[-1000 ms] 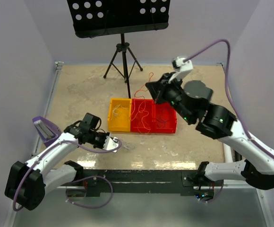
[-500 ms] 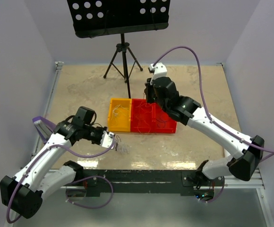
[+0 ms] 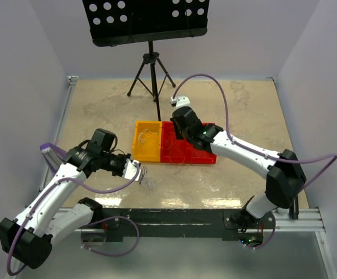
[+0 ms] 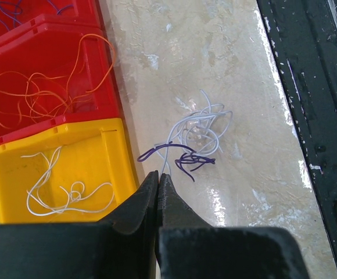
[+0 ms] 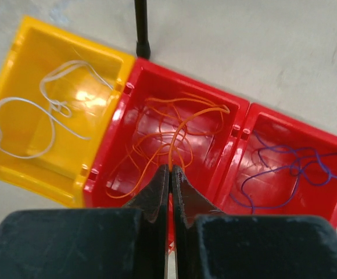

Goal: Untangle the cables

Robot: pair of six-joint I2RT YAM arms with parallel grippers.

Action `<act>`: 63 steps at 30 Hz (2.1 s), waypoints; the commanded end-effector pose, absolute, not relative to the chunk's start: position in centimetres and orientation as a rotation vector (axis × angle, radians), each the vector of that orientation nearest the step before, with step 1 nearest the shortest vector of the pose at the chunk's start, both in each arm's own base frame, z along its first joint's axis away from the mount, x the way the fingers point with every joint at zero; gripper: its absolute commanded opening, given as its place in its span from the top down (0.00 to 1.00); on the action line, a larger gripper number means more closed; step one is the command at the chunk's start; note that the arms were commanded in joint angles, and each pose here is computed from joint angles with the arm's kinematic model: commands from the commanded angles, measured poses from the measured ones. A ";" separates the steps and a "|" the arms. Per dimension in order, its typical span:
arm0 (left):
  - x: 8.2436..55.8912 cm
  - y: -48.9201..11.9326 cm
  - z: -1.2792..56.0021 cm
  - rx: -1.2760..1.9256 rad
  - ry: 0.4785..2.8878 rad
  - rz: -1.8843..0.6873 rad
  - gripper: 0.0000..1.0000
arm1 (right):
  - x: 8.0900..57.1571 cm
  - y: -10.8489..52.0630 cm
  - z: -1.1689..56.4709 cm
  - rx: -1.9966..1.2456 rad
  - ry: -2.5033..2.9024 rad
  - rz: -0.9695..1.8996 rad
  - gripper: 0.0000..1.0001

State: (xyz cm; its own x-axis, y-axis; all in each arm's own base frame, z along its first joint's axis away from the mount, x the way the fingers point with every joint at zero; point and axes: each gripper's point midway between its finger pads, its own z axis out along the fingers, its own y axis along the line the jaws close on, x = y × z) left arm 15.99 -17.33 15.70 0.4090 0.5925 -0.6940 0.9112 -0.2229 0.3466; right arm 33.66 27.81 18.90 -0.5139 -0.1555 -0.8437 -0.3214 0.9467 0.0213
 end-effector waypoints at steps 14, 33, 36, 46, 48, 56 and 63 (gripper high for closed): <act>15.7 -18.5 19.2 1.853 1.244 -0.609 1.00 | 34.0 29.9 12.0 -0.331 2.257 0.237 0.58; 15.9 -18.2 19.9 1.745 1.335 -0.587 1.00 | 17.3 34.9 20.2 -0.748 2.005 0.922 0.38; 15.9 -18.0 19.2 1.747 1.354 -0.584 1.00 | 15.4 36.1 20.3 -0.741 1.981 1.012 0.38; 16.2 -17.7 18.4 1.734 1.403 -0.569 1.00 | 11.6 40.0 23.5 -0.754 1.861 1.292 0.48; 15.9 -17.6 18.2 1.736 1.403 -0.573 1.00 | 11.1 40.7 22.3 -0.754 1.886 1.307 0.47; 15.6 -17.6 18.1 1.749 1.391 -0.582 1.00 | 13.8 40.0 16.1 -0.660 2.055 0.952 0.35; 15.7 -17.5 17.4 1.756 1.394 -0.573 1.00 | 13.4 39.8 12.1 -0.725 2.119 0.841 0.33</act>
